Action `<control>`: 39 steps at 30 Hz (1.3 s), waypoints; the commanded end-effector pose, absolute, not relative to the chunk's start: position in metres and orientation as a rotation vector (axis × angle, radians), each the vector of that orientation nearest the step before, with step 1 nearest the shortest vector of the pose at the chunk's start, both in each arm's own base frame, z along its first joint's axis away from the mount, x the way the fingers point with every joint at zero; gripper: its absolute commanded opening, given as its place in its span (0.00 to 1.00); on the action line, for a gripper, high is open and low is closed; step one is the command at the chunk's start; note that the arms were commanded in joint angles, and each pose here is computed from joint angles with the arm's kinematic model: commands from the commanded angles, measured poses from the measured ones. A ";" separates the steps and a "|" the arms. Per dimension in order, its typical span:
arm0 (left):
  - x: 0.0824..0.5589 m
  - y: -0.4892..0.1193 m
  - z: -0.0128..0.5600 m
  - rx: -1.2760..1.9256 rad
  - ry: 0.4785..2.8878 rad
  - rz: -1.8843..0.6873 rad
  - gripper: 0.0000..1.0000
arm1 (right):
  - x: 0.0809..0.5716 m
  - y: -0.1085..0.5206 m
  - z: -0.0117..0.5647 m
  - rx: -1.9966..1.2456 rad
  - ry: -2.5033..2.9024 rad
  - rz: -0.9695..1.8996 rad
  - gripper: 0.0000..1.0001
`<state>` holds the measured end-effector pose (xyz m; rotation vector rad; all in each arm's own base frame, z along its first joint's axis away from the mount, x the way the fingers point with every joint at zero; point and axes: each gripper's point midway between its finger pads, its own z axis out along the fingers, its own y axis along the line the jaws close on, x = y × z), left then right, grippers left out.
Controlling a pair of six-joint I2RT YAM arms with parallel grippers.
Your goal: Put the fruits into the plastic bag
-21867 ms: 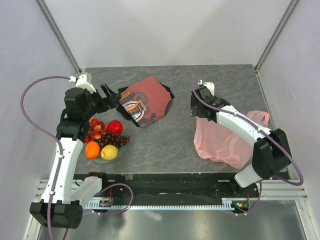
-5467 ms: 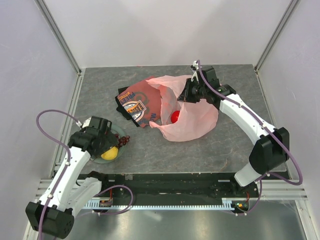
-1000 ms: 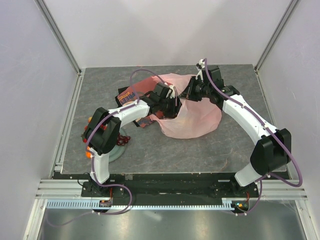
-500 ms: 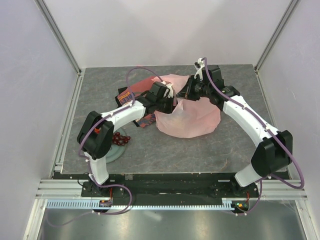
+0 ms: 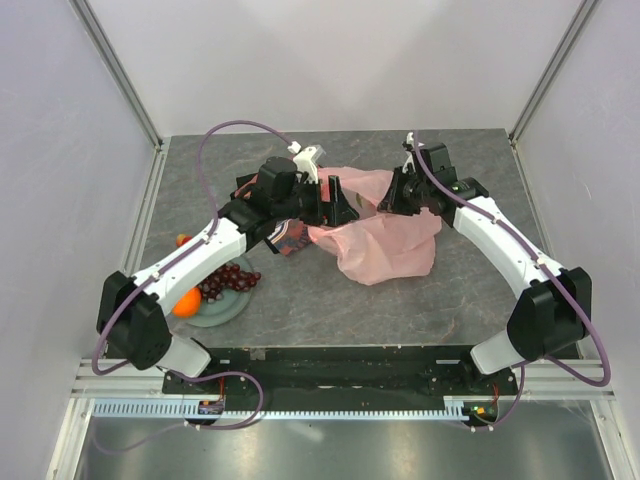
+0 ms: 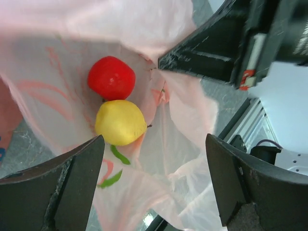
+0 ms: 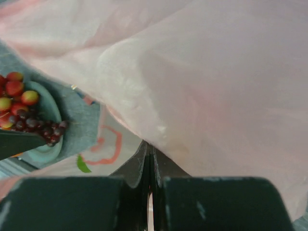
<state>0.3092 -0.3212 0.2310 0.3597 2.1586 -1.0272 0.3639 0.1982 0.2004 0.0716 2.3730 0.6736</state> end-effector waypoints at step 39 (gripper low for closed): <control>0.393 -0.293 0.201 0.885 1.859 -0.409 0.95 | 0.372 0.188 0.207 -0.146 2.431 0.564 0.09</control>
